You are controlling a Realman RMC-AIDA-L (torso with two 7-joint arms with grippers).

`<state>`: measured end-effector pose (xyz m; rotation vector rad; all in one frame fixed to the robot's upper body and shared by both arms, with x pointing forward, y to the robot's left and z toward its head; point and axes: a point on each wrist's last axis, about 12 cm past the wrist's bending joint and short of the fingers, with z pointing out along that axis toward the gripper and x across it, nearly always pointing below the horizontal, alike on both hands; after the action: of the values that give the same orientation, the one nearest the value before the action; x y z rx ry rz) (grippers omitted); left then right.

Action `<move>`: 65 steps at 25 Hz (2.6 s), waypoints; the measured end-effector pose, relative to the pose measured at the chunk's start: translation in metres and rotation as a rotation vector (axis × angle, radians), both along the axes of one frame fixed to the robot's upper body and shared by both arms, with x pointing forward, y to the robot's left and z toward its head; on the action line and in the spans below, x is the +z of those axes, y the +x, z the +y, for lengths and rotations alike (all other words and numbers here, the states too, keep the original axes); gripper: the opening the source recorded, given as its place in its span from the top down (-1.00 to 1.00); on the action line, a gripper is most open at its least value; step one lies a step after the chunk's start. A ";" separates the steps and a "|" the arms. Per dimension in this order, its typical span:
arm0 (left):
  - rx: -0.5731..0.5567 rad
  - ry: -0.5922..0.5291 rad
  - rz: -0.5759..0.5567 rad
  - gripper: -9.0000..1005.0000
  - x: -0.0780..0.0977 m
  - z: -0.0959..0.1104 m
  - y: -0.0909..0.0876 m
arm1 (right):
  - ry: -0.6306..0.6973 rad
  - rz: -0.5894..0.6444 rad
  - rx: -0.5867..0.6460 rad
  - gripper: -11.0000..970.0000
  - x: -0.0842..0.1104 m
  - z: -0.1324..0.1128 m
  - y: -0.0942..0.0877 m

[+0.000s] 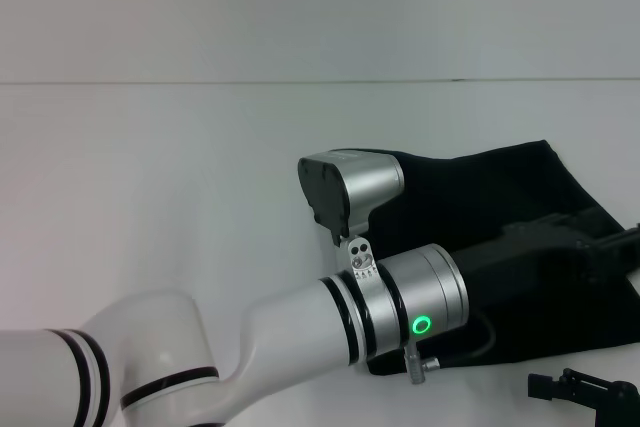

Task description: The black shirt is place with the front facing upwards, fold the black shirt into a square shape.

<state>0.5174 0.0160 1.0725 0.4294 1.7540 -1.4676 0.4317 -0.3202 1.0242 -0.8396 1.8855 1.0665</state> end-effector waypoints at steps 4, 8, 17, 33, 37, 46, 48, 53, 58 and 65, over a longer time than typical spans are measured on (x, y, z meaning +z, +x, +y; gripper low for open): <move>0.039 0.031 0.023 -0.33 -0.002 -0.001 0.005 | -0.001 -0.001 0.004 -0.95 0.000 0.000 0.001; 0.045 0.029 0.018 -0.49 0.000 -0.002 0.007 | -0.002 -0.003 0.006 -0.94 0.001 0.000 0.002; -0.149 -0.106 -0.185 -0.88 0.014 0.039 0.008 | 0.113 0.115 -0.136 -0.94 0.016 -0.024 0.002; -0.193 0.190 -0.352 -0.89 -0.006 0.220 -0.006 | 0.221 0.740 -0.430 -0.87 0.102 -0.065 0.104; -0.152 0.216 -0.382 -0.89 -0.008 0.234 -0.012 | 0.118 0.780 -0.460 -0.85 0.119 -0.062 0.130; -0.093 0.169 -0.412 -0.89 -0.005 0.235 -0.012 | -0.096 0.816 -0.554 -0.82 0.128 -0.073 0.149; -0.087 0.159 -0.413 -0.89 -0.004 0.234 -0.012 | -0.124 0.825 -0.559 -0.82 0.122 -0.071 0.149; -0.079 0.151 -0.417 -0.89 -0.003 0.233 -0.011 | -0.154 0.814 -0.545 -0.82 0.109 -0.055 0.153; -0.063 0.149 -0.423 -0.89 -0.003 0.233 -0.010 | -0.148 0.799 -0.543 -0.82 0.102 -0.041 0.159; -0.057 0.153 -0.427 -0.89 -0.003 0.234 -0.010 | -0.147 0.800 -0.516 -0.82 0.092 -0.019 0.164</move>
<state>0.5079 0.2502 1.0696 0.8144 1.5203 -1.1760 0.5960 -0.3396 1.1159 0.0717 2.6615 1.0049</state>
